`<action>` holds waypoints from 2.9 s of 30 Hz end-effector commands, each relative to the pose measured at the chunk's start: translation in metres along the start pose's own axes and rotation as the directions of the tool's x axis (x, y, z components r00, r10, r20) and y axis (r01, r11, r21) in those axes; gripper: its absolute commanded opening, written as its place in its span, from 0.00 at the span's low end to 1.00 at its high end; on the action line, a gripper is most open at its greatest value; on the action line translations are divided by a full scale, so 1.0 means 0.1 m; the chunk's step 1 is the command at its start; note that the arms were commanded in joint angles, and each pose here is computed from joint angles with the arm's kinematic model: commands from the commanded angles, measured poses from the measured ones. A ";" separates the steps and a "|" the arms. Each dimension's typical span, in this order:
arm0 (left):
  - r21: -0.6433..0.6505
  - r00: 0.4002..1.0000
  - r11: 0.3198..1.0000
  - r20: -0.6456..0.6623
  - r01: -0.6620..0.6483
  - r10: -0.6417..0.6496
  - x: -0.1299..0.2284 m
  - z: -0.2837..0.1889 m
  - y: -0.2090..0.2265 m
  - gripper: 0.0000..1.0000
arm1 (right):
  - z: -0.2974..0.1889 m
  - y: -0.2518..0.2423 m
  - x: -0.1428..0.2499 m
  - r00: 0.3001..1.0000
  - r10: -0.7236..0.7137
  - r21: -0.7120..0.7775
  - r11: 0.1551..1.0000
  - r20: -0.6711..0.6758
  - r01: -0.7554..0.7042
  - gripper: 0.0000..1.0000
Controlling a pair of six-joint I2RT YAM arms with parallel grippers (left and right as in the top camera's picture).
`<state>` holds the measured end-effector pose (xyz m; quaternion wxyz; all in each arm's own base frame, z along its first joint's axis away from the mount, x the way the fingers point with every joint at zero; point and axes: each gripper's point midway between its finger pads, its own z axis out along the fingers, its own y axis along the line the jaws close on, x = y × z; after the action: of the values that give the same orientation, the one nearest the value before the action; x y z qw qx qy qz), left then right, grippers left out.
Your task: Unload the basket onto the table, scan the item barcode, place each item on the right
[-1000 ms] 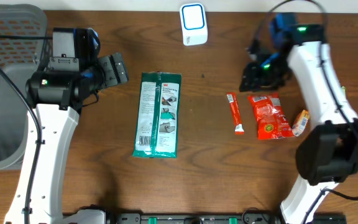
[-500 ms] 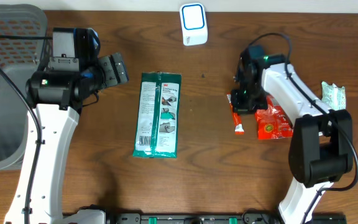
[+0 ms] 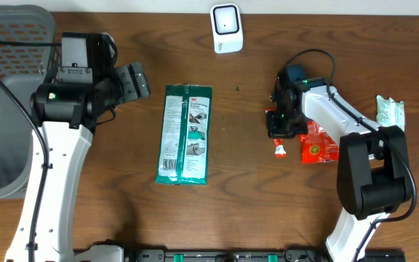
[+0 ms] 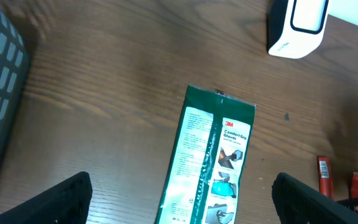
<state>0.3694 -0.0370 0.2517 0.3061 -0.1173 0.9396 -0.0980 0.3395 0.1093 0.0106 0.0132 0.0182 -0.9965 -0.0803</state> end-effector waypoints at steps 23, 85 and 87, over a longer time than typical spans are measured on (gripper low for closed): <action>-0.007 1.000 1.000 0.004 -0.007 0.007 -0.01 -0.01 0.02 0.93 | 0.13 0.12 -0.11 0.990 -0.026 -0.002 1.000 0.138 0.026 0.01; -0.007 1.000 1.000 0.004 -0.007 0.007 -0.01 -0.01 0.02 0.93 | 0.27 0.32 0.46 0.994 -0.091 0.023 0.996 0.062 0.089 0.27; -0.007 1.000 1.000 0.004 -0.007 0.007 -0.01 -0.01 0.02 0.93 | 0.27 0.35 0.46 0.993 -0.098 0.020 0.995 0.066 0.097 0.27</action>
<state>0.3694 -0.0370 0.2517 0.3061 -0.1173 0.9396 -0.0980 0.3005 0.1478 -0.0013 -0.0346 0.0649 -0.9930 -0.0926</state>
